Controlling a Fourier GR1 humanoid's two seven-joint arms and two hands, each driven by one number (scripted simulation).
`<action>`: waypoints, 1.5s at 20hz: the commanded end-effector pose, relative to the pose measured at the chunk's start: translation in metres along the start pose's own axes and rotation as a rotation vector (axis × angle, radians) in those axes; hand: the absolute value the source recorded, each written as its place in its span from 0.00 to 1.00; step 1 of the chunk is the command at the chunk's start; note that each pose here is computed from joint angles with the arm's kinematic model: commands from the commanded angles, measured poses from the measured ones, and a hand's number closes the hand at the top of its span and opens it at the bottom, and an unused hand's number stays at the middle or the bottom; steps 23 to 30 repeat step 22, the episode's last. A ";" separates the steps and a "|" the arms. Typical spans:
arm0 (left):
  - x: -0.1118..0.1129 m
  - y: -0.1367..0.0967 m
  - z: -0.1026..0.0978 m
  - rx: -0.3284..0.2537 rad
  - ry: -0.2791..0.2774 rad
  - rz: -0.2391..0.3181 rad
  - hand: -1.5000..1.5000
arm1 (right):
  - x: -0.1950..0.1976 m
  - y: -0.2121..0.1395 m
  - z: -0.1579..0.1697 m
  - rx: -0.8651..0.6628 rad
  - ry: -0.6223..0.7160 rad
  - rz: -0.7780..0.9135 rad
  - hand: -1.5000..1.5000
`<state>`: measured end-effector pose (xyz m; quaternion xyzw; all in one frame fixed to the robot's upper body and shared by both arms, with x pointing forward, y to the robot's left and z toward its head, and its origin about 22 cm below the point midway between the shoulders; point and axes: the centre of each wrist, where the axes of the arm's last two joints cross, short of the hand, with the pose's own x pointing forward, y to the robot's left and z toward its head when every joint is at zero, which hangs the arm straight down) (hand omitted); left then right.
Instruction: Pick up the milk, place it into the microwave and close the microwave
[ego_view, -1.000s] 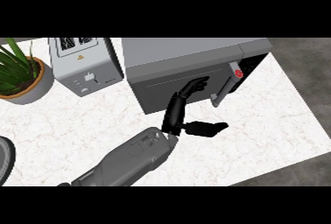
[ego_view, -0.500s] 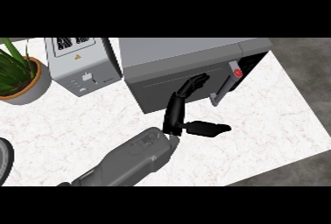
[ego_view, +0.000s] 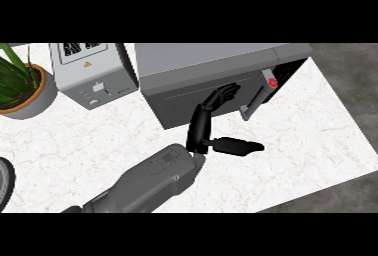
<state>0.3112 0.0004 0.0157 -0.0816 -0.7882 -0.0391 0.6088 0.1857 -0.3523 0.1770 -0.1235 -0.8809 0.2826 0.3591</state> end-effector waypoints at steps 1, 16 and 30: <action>0.006 0.007 -0.023 0.063 0.004 -0.013 0.00 | -0.002 -0.004 -0.007 0.008 -0.006 0.007 1.00; 0.001 0.010 -0.025 0.087 -0.017 -0.012 0.00 | -0.049 0.026 0.001 -0.081 0.056 -0.508 0.00; -0.001 0.010 -0.023 0.093 -0.031 0.006 0.00 | -0.058 0.014 -0.004 -0.075 0.046 -0.539 0.00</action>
